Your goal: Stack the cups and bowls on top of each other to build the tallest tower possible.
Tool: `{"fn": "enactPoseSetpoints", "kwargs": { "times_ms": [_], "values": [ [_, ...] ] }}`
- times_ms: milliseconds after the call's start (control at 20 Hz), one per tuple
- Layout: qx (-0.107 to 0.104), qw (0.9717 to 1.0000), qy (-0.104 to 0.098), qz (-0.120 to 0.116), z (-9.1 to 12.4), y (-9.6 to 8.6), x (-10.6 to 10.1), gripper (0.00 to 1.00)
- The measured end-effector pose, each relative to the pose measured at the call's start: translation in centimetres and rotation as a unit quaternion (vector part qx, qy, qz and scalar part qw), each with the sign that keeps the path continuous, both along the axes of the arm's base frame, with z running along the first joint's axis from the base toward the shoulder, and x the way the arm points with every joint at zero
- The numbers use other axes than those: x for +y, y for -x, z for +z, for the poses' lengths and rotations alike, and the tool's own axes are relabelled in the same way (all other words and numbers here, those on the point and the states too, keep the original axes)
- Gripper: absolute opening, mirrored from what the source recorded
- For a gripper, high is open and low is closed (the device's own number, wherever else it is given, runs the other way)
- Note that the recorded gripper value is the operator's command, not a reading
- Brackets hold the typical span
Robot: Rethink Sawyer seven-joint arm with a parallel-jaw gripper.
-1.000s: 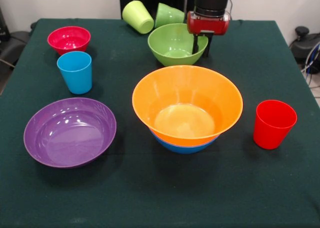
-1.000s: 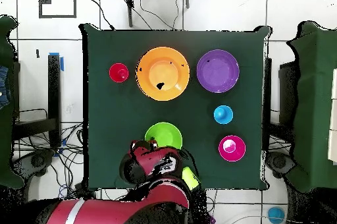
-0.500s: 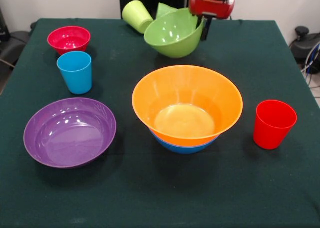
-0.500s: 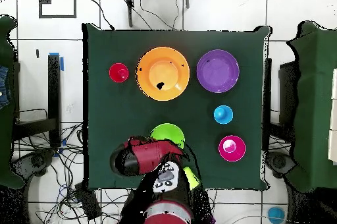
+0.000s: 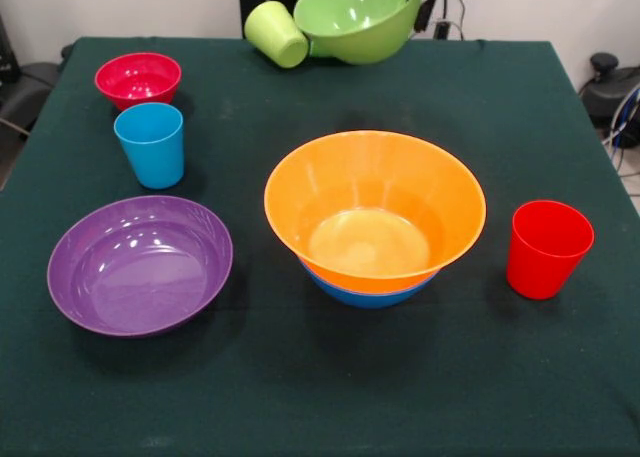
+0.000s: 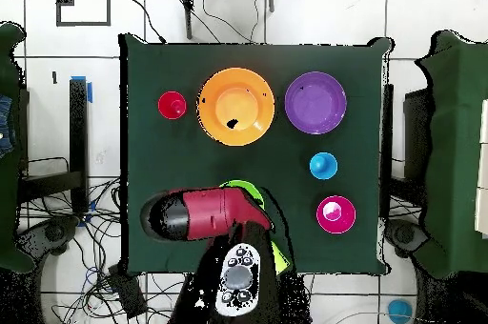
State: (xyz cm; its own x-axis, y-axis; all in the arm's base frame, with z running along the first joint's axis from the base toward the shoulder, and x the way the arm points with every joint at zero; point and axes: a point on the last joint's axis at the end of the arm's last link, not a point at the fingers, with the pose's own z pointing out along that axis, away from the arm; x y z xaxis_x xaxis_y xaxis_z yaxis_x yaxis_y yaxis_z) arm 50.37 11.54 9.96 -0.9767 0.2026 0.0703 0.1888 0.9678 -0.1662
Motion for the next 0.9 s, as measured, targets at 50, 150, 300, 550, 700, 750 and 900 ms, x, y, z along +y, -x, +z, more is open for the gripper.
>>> {"fn": "enactPoseSetpoints", "kwargs": {
  "times_ms": [50, 150, 300, 550, 700, 750, 900],
  "values": [
    [0.004, 1.0, 0.0, -0.003, 0.7, -0.5, 0.1, 0.0],
    [0.011, 0.9999, 0.001, -0.01, 2.3, -1.8, 0.2, 0.0],
    [0.013, 0.9998, 0.0, -0.013, 3.8, -3.3, 0.6, 0.0],
    [0.004, 0.9999, -0.005, -0.012, 6.0, -6.4, 1.4, 0.0],
    [-0.004, 0.9999, -0.008, -0.011, 6.9, -8.3, 1.7, 0.0],
    [-0.011, 0.9998, -0.01, -0.01, 7.3, -9.5, 1.8, 0.0],
    [-0.028, 0.9995, -0.014, -0.009, 7.6, -11.7, 1.9, 0.0]
  ]
}}
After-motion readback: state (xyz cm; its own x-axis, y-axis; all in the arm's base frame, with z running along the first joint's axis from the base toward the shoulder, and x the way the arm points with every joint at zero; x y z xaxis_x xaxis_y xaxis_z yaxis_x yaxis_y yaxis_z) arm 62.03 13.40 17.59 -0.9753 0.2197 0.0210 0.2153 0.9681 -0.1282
